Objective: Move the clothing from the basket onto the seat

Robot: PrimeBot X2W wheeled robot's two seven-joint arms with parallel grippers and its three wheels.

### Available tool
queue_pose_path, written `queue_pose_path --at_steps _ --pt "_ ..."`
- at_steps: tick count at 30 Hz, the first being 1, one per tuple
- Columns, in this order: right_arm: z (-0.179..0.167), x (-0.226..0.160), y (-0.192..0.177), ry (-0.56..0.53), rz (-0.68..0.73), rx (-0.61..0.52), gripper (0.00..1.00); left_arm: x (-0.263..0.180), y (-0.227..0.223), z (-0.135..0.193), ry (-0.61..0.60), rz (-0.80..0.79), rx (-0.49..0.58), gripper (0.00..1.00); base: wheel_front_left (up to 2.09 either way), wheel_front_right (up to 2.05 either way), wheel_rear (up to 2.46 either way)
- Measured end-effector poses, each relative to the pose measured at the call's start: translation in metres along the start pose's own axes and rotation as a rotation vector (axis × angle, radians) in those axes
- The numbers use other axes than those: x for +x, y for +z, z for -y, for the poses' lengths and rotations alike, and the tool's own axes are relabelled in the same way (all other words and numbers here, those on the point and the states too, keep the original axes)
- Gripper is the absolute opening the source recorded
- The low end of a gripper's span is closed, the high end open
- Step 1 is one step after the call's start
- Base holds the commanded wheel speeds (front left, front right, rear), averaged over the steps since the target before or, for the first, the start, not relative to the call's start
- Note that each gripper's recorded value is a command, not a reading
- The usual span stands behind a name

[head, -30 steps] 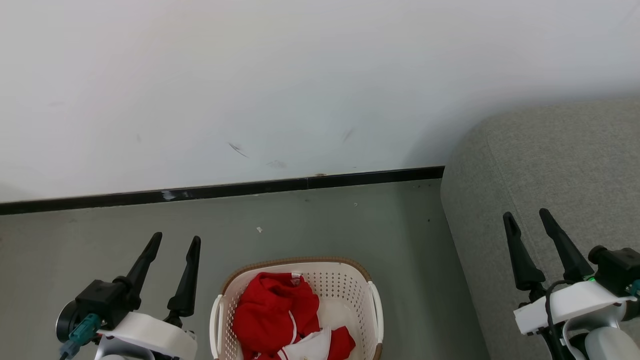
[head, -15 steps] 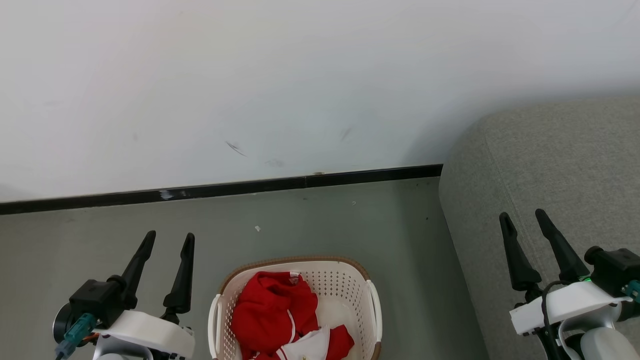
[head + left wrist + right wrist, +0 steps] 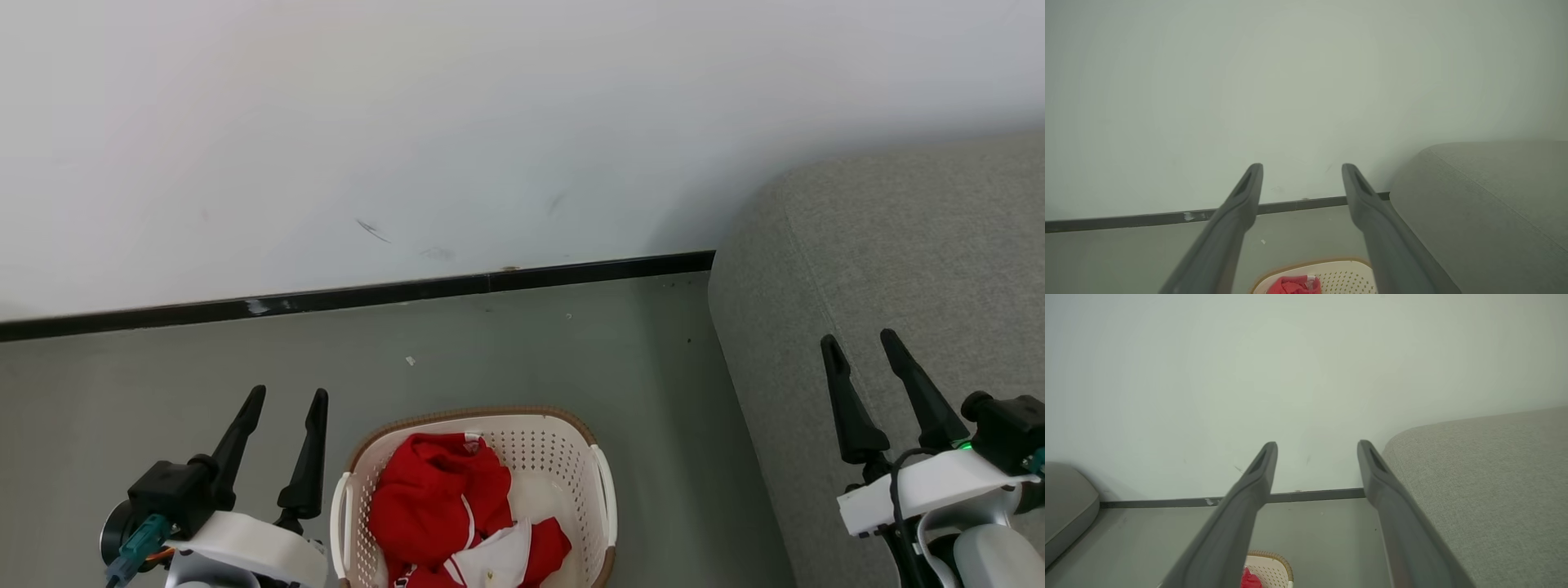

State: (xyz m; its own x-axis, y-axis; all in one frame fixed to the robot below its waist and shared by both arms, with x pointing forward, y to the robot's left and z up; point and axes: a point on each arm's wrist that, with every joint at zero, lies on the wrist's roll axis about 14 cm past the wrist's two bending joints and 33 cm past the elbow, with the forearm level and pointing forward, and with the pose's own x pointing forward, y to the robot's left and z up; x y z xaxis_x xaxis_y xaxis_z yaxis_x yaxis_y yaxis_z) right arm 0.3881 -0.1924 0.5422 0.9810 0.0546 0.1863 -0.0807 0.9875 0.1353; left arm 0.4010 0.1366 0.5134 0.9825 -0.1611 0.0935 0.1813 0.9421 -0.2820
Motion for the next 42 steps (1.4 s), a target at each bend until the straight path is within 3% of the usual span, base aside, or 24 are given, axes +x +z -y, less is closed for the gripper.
queue_pose_path --at_steps 24,42 --pt "0.016 0.004 -0.031 -0.059 -0.077 0.012 1.00 0.035 -0.063 0.015 -0.067 -0.185 -0.031 1.00 0.00 0.00 0.00" --pt "0.028 0.033 -0.045 -0.101 -0.070 0.024 1.00 0.058 -0.156 0.029 -0.109 -0.478 -0.080 1.00 0.00 0.00 0.00"
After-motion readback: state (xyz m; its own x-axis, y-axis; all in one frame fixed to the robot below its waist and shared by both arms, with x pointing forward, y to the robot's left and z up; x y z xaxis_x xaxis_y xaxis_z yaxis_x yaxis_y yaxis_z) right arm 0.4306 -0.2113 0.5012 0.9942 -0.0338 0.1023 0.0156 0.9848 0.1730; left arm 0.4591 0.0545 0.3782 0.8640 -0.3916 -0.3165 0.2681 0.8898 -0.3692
